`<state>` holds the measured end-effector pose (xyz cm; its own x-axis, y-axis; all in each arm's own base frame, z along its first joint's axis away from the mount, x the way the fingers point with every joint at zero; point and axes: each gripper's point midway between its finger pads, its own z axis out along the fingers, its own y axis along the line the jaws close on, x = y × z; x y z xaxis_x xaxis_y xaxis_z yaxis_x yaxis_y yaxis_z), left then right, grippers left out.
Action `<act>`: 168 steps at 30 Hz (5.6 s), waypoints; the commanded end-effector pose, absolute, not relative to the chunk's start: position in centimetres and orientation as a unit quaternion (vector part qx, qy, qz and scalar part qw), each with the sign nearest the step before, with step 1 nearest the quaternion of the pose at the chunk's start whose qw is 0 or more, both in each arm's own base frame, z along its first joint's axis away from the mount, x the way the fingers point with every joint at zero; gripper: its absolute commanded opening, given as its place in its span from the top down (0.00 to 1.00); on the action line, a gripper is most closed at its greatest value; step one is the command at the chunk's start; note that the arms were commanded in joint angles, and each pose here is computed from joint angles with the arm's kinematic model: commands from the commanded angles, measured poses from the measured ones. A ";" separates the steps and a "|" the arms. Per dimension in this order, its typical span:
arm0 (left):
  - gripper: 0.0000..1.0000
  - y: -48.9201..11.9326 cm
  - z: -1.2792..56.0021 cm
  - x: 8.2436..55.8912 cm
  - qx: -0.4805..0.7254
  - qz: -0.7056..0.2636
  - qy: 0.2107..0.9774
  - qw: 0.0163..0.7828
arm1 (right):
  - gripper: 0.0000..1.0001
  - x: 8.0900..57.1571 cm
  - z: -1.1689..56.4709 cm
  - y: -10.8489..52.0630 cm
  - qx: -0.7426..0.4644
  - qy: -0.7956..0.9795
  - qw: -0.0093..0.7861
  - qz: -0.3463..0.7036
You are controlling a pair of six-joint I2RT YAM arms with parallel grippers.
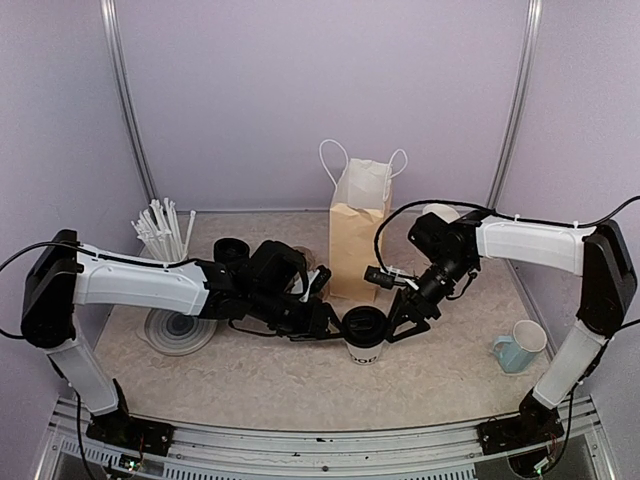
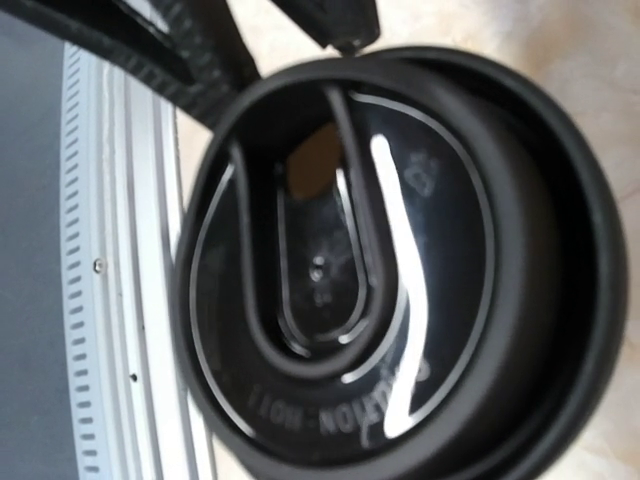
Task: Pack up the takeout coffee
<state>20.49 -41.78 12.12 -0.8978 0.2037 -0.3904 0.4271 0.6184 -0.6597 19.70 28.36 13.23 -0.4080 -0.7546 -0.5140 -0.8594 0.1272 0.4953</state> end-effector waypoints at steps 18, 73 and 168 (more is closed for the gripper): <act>0.54 -43.1 11.4 21.2 0.188 -0.414 0.881 0.129 | 0.42 20.6 11.3 26.2 -0.495 0.779 0.051 0.383; 0.60 -41.7 8.4 22.2 0.180 -0.263 0.936 0.146 | 0.62 24.1 10.9 26.3 -0.445 0.804 0.060 0.390; 0.12 -38.9 25.2 28.5 0.167 -0.333 0.808 0.456 | 0.31 36.4 15.4 2.0 -0.360 0.886 0.280 0.081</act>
<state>28.40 -38.87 25.22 -0.5226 -0.0234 -0.8523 0.5730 0.7305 -0.3714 34.45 4.00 14.84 -0.5732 -0.6260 -0.5287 -0.7227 0.6903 -0.0338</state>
